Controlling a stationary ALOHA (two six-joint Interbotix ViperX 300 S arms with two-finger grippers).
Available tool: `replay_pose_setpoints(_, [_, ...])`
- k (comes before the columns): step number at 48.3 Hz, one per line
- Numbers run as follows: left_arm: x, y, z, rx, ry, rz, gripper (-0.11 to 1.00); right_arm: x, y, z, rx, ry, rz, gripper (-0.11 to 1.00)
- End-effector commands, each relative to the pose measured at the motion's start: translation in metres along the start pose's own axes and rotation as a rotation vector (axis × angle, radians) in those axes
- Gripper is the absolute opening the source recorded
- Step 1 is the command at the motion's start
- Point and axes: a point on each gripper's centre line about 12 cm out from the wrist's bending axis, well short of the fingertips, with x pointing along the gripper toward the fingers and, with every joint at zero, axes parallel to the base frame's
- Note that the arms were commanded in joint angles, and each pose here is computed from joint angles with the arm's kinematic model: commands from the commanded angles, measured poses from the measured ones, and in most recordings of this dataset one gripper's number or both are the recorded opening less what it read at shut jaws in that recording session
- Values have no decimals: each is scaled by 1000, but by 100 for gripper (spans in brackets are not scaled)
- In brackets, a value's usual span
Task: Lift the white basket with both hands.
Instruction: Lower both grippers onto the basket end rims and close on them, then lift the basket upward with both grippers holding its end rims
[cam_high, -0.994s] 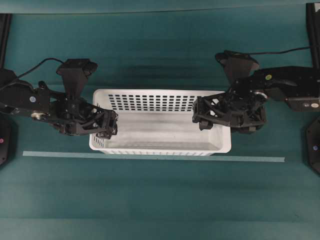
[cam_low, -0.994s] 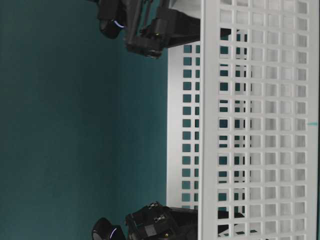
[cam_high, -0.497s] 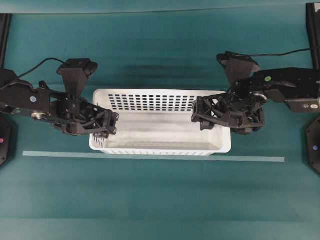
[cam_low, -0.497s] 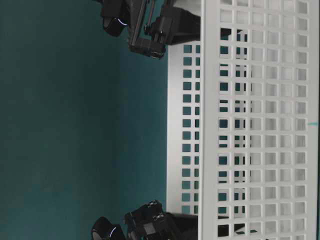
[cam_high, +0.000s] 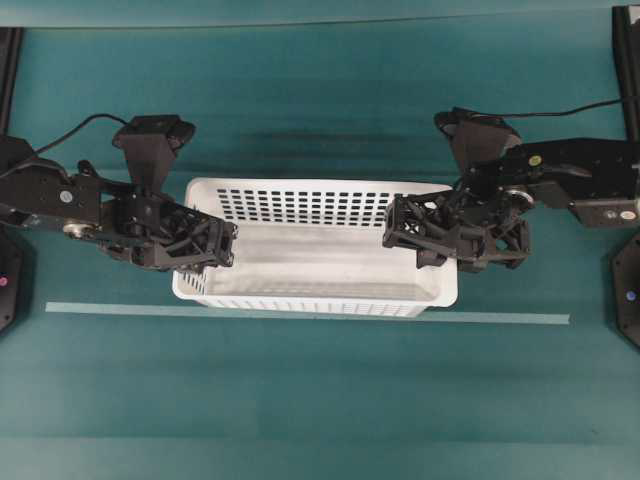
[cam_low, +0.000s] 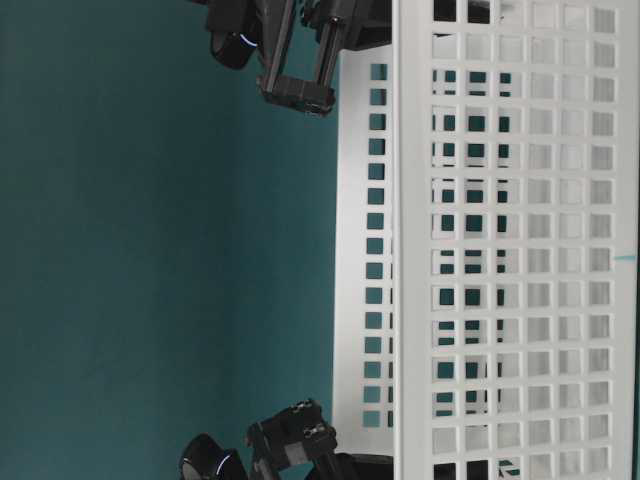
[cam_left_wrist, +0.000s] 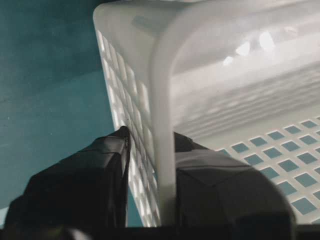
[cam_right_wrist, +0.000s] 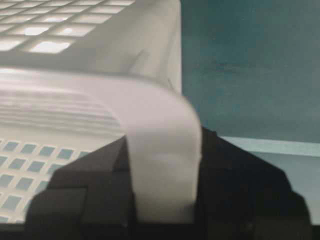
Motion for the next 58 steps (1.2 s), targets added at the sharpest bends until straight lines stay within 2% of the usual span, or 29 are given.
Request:
replay_pose_setpoints(1, [-1,-9,2,7,-7,-24,15,5,5,2,9,-2,0,18])
replay_pose_setpoints(16, [-20,-32,8,15,-26,-92,14,-15,20,2,-36,-19,43,18])
replay_pose_setpoints(23, [-42,-46,11,21,-31,-116,14,-37,27,-3,-51,-2,29,18])
replay_pose_setpoints(33, [-102,-69,11,35,-36,-162,14,-86,37,-16,-76,34,36,18])
replay_pose_setpoints(42, [-162,-82,17,28,-59,-235,14,-123,39,-26,-90,66,49,18])
replay_pose_setpoints(58, [-217,-99,21,27,-87,-345,14,-183,54,-38,-115,74,198,18])
